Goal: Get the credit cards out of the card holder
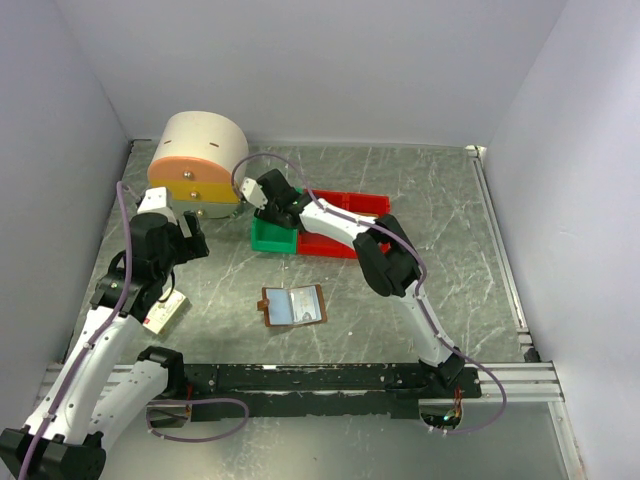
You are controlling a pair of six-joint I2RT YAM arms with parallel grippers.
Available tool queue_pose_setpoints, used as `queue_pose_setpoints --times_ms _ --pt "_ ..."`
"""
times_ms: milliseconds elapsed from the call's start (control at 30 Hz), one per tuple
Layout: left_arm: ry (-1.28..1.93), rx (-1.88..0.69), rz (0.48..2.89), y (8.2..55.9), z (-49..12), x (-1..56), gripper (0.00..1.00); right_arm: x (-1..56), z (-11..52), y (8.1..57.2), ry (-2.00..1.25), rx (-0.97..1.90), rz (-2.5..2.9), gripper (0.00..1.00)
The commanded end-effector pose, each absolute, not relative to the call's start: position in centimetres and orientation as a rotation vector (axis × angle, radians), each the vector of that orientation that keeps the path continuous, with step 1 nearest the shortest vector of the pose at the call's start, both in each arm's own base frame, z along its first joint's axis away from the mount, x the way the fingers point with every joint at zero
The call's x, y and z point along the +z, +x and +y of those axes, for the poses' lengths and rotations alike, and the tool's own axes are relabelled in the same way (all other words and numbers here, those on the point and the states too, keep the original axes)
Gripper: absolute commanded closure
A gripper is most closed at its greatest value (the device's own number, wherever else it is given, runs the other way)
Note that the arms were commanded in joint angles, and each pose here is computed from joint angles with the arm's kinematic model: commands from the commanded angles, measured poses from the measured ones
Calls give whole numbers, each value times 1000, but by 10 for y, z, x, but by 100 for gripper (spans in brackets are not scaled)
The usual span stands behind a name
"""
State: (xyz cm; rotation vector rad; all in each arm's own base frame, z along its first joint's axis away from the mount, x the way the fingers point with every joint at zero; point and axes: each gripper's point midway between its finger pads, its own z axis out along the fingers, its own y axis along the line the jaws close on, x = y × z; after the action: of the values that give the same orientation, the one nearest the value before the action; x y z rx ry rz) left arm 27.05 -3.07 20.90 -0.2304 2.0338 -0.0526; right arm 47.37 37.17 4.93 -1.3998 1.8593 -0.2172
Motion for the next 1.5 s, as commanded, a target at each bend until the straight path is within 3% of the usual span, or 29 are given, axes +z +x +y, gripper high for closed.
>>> queue_pose_setpoints --times_ms 0,533,867,1100,1267,1333,1400,1467 --pt "-218 -64 2006 273 -31 223 3 55 372 474 -1376 -174 1888 45" --pt "-216 -65 2013 274 -32 221 3 75 381 471 -1318 -57 1890 42" --pt "-205 -72 2032 275 -34 218 3 169 384 464 -986 130 1853 40" --pt "-150 -160 2055 274 -50 213 2 219 325 406 -479 435 1905 34" --pt "-67 -346 2117 268 -81 206 3 188 296 341 -238 698 2055 36" --pt "-35 -507 2131 263 -105 210 5 167 293 312 -186 802 2129 38" --pt "47 -667 2131 256 -129 216 13 152 293 288 -149 914 2175 40" --pt "155 -848 2130 246 -155 219 13 140 292 267 -112 1002 2220 42"
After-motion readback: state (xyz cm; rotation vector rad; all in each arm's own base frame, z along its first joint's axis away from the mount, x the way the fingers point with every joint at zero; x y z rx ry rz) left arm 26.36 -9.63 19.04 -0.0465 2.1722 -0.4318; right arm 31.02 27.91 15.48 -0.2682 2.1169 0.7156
